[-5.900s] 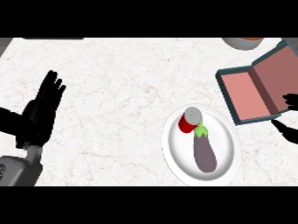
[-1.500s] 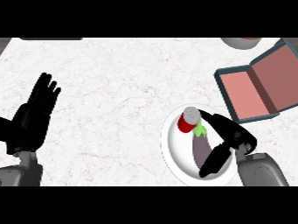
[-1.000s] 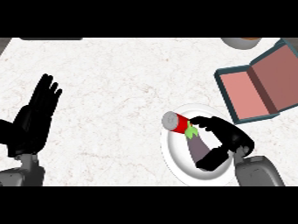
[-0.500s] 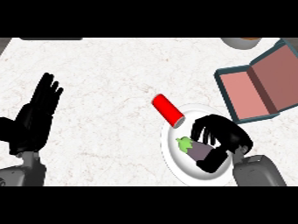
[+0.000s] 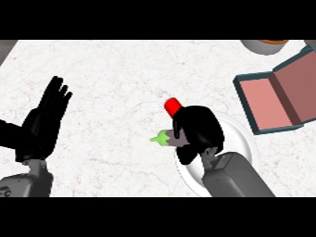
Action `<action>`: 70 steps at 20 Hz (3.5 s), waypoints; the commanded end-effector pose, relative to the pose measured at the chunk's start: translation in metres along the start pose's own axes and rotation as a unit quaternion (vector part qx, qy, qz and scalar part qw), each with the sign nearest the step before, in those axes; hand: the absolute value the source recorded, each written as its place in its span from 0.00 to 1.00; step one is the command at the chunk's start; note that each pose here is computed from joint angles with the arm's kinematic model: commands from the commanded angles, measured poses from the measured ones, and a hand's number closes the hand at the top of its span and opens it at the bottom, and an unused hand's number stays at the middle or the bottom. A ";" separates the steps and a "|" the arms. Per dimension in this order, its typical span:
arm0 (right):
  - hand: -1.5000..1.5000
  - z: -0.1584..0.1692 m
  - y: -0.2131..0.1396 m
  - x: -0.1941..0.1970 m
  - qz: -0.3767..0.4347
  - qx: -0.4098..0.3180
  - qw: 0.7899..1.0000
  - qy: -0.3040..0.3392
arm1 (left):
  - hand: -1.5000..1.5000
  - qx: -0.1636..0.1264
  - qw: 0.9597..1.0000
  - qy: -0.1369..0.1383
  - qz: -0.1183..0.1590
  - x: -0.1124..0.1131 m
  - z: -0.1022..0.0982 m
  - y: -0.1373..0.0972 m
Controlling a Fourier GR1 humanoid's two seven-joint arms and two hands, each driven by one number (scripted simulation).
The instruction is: Pick the eggplant from the plate and place it in the cardboard box
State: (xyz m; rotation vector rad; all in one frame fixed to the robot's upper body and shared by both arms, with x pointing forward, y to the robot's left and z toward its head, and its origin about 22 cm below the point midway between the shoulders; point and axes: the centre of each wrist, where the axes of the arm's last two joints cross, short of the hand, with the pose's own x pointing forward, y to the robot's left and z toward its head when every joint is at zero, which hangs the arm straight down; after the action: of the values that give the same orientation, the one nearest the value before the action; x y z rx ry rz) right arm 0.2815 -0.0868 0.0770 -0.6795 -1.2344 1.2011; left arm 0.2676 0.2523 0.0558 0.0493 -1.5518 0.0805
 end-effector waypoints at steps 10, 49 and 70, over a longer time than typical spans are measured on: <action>1.00 0.004 -0.013 0.134 0.069 -0.155 0.984 -0.061 | 0.50 0.000 1.000 -0.006 0.003 0.001 0.006 0.007; 1.00 -0.070 -0.141 -0.110 0.083 -0.314 0.918 0.228 | 0.50 0.012 1.000 0.009 0.003 -0.002 0.000 0.007; 0.00 -0.079 -0.154 -0.154 -0.124 -0.436 0.881 0.135 | 0.50 0.010 1.000 0.005 0.002 -0.005 0.009 0.006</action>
State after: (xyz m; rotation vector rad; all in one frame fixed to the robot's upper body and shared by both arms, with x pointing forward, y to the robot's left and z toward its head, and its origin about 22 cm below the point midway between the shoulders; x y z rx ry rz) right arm 0.4197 -0.2711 0.1282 -1.3203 -1.4140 0.4371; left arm 0.2620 0.2539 0.0524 0.0542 -1.5457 0.1002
